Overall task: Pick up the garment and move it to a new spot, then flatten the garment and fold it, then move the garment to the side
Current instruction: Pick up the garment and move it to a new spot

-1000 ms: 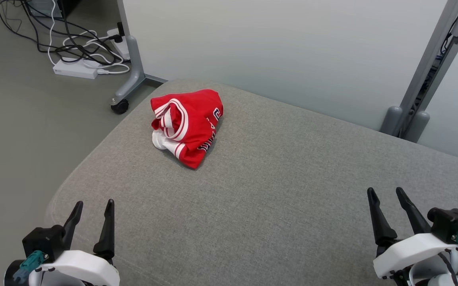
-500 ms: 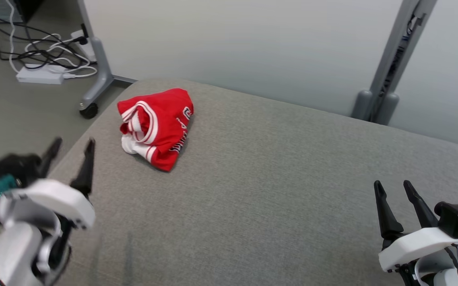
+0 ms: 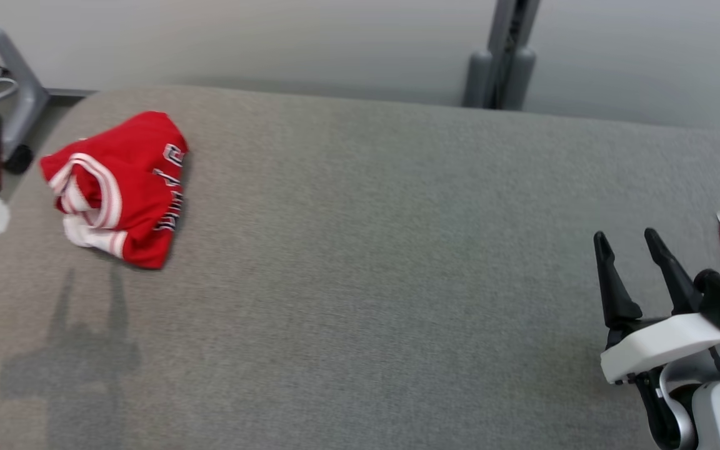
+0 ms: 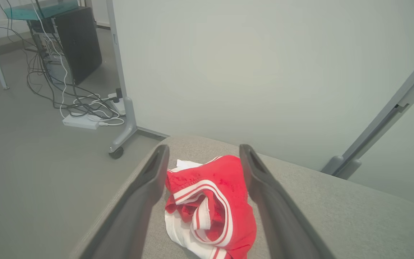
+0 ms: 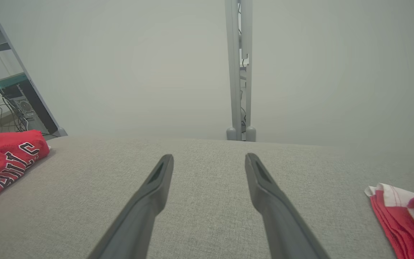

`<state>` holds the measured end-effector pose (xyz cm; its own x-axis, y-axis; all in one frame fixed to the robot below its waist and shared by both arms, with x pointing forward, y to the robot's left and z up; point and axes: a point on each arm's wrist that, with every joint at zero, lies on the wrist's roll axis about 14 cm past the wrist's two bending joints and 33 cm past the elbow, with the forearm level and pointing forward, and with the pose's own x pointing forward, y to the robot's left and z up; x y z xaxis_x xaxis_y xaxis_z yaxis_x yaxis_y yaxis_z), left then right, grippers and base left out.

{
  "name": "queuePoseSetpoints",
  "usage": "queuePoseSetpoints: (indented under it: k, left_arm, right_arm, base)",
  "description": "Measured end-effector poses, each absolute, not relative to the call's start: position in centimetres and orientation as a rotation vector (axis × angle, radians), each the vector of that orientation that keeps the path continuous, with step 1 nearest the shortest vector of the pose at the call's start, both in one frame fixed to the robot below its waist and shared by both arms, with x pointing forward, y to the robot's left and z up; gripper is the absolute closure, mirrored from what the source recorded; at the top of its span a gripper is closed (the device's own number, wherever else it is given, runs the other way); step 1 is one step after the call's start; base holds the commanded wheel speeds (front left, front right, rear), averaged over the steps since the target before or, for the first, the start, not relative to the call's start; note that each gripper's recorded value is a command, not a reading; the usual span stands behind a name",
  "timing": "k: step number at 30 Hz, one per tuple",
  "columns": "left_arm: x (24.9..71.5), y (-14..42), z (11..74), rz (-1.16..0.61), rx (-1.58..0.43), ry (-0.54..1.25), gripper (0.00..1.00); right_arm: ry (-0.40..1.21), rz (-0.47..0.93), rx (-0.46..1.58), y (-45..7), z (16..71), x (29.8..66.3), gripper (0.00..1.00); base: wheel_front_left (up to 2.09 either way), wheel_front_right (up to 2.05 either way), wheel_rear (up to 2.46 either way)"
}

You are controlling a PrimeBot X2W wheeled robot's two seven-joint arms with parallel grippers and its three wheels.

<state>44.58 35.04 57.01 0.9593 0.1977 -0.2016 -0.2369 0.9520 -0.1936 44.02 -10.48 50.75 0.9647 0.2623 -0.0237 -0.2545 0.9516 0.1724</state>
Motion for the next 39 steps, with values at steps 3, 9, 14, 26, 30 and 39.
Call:
queuePoseSetpoints:
  k: [3,9,14,26,30,39]
  left_arm:
    - [46.5,35.5,54.6,0.236,-0.230,0.266,0.00]
    - [49.6,35.1,49.4,0.257,-0.276,0.387,0.00]
    - [50.5,35.2,45.1,0.305,-0.322,0.483,0.00]
    - [50.7,36.2,40.7,0.407,-0.397,0.542,0.00]
    - [51.5,35.2,40.4,0.381,-0.385,0.522,0.76]
    - [53.2,32.9,43.1,0.257,-0.290,0.436,1.00]
  right_arm:
    - [0.061,0.218,0.161,-12.1,50.0,44.6,0.00]
    - [0.111,0.148,0.142,-14.7,47.7,45.4,0.00]
    - [0.165,0.125,0.128,-15.6,45.6,45.5,0.00]
    - [0.211,0.139,0.094,-15.3,44.1,45.9,0.00]
    - [0.221,0.143,0.089,-15.2,43.9,46.0,0.00]
    - [0.187,0.130,0.094,-15.7,45.2,45.6,0.00]
  base:
    - [0.00,0.00,0.00]
    - [0.00,0.00,0.00]
    - [0.00,0.00,0.00]
    - [0.00,0.00,0.00]
    - [0.00,0.00,0.00]
    - [0.00,0.00,0.00]
